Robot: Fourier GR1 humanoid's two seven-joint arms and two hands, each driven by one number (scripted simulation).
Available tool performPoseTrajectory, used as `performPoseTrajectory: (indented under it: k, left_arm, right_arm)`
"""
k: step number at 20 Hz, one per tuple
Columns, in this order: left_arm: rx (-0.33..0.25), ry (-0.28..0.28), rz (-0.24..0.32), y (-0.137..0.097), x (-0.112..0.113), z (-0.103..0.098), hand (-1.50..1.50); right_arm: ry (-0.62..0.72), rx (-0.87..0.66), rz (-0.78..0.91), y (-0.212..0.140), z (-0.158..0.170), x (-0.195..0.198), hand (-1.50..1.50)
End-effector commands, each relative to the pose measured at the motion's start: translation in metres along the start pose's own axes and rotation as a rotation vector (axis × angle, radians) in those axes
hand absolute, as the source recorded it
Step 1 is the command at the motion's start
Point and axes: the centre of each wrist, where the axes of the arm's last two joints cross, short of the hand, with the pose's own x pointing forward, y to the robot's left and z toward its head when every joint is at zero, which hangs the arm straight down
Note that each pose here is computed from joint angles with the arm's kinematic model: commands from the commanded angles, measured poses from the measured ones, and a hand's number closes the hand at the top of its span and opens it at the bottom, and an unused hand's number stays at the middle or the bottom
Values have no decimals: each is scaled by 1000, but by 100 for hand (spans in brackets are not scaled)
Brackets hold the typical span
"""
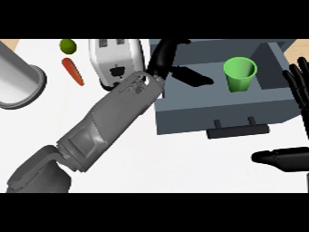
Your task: Pick up the cup, place it into the drawer and close the drawer
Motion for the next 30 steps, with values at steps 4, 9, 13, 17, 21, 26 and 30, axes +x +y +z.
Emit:
performPoseTrajectory:
  k: [4,9,13,17,21,26,30]
  left_arm:
    - [38,-94,45,-12,3,9,-150]
    - [66,-156,149,-14,36,-2,-150]
    - [87,-162,192,-7,39,-7,-150]
    - [98,-162,222,14,48,-12,-150]
    - [144,-144,266,39,35,-8,-150]
    - [161,-141,281,60,38,7,-150]
    - [182,-133,287,110,18,24,-150]
  right_arm:
    - [-24,38,-138,12,4,7,-150]
    - [-41,134,-163,0,5,19,150]
    - [-26,190,-62,-15,3,19,150]
    - [29,284,83,-20,20,40,150]
    - [63,285,193,-9,26,36,150]
    - [100,295,292,18,21,20,150]
    - [124,244,347,33,17,9,150]
